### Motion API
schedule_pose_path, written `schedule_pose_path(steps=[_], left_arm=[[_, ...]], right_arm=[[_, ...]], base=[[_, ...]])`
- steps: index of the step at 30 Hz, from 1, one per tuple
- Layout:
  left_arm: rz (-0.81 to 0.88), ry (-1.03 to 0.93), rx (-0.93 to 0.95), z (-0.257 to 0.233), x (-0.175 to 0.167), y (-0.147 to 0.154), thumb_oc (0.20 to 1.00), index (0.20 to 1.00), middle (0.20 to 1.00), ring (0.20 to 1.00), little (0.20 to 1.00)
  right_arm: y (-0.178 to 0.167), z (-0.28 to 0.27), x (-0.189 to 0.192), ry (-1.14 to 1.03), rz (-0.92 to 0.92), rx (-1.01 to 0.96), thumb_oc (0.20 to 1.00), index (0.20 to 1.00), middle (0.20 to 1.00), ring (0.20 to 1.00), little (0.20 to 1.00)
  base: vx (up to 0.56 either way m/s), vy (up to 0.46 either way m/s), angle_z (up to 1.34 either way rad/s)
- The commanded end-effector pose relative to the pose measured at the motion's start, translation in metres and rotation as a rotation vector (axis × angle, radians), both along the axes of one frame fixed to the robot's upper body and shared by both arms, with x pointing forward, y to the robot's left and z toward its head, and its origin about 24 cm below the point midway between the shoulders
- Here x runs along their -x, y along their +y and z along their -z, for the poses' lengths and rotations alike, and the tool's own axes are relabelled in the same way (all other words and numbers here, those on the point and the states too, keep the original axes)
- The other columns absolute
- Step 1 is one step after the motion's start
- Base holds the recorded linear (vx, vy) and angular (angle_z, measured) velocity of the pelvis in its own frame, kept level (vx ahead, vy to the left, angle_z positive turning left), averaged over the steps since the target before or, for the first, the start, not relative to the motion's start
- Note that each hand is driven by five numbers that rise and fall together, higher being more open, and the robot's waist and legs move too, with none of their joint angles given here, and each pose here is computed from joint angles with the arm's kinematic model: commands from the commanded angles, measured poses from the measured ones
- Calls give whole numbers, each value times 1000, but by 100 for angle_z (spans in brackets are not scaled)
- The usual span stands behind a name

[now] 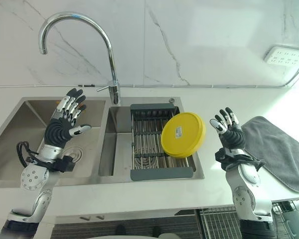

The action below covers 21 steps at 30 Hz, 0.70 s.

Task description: Place the dishes in the dishwasher.

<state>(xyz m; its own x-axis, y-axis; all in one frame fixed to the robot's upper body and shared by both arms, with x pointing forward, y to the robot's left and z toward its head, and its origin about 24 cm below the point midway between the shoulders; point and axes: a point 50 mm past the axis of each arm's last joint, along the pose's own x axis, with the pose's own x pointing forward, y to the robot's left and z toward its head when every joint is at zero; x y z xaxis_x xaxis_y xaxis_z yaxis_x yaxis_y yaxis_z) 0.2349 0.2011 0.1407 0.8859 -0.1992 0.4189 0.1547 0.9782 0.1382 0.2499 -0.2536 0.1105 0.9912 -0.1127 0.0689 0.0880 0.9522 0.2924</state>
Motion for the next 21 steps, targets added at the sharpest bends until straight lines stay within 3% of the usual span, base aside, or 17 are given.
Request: schedule_pose_path(steps=[1, 21], left_arm=[[22, -70, -35, -12, -4, -2, 1000, 1000, 1000, 1000, 1000], [20, -76, -55, -13, -7, -1, 1000, 1000, 1000, 1000, 1000]], right_arm=[[-10, -21, -8, -77, 12, 21, 1000, 1000, 1000, 1000, 1000], [-12, 11, -11, 80, 40, -73, 1000, 1000, 1000, 1000, 1000]], base=[[-34, -7, -1], [-23, -1, 0]])
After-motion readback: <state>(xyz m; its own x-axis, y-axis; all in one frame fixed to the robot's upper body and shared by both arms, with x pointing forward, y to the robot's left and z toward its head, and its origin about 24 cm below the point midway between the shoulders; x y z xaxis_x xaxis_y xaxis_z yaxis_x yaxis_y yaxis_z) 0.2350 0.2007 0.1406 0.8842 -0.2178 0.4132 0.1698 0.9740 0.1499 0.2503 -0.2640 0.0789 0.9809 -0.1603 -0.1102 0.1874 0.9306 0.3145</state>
